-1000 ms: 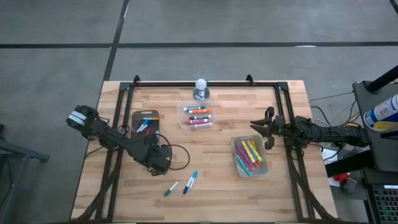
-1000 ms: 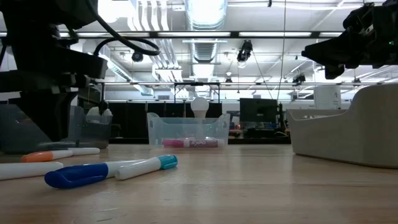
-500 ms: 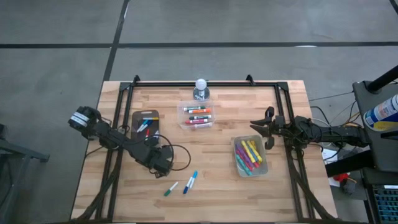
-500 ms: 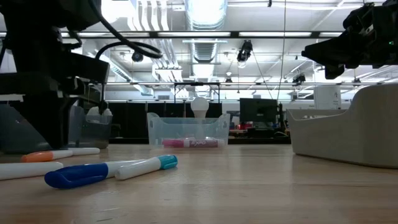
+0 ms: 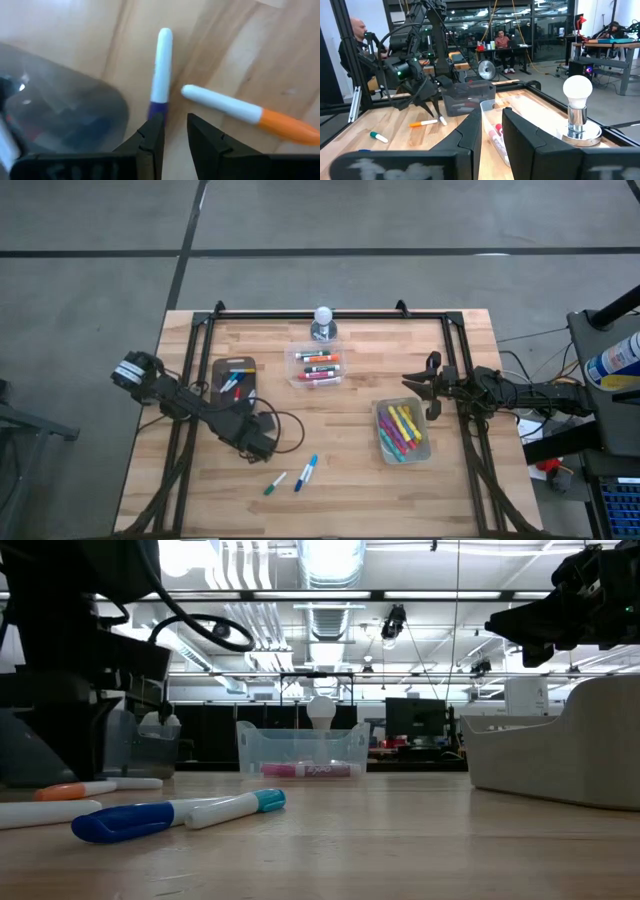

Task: Pick & Place Markers
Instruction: Put the purple mini marker into the transparent black bin

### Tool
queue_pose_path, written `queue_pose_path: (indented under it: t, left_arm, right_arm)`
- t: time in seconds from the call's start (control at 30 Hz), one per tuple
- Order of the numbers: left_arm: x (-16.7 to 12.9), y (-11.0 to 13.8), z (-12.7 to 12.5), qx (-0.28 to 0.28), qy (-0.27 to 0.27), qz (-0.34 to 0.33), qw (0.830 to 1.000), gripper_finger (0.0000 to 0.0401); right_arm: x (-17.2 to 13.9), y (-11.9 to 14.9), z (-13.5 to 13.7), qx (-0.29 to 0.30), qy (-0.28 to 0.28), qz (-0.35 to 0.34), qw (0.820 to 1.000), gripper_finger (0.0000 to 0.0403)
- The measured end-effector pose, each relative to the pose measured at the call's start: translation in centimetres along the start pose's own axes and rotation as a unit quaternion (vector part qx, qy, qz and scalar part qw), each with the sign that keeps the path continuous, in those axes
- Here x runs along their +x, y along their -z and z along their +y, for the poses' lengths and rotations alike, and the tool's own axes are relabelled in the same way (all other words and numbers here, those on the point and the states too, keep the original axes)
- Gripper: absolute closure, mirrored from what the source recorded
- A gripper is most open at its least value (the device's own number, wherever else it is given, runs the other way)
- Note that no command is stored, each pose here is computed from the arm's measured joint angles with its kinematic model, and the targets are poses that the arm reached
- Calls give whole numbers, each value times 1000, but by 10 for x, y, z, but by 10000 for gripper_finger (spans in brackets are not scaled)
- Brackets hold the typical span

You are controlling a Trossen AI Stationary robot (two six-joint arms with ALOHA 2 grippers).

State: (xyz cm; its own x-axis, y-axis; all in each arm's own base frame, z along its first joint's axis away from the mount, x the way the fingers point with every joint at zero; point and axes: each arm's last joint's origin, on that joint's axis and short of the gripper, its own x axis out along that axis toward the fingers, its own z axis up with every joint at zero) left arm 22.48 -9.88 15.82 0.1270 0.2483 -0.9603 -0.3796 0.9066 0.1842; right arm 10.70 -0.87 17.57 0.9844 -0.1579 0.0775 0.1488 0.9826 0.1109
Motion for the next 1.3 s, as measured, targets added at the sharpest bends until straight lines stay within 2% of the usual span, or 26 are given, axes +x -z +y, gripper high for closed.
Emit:
queue_pose_path:
  t: [0.2,0.4,0.63,0.8,1.13,1.3]
  left_arm:
    - [0,0,-1,24,5,-2,1000,288]
    - [3,2,2,42,-16,-12,999,250]
    - [4,1,1,63,-17,-24,998,248]
    - [12,1,-3,65,25,-38,997,248]
    - [10,0,-6,47,62,-19,997,249]
    - [9,0,-8,43,83,-6,996,269]
  right_arm:
    - [0,0,0,0,0,0,1000,335]
    - [0,0,0,0,0,0,1000,335]
    - [0,0,0,0,0,0,1000,335]
    - [0,0,0,0,0,0,1000,335]
    - [0,0,0,0,0,0,1000,335]
    - [0,0,0,0,0,0,1000,335]
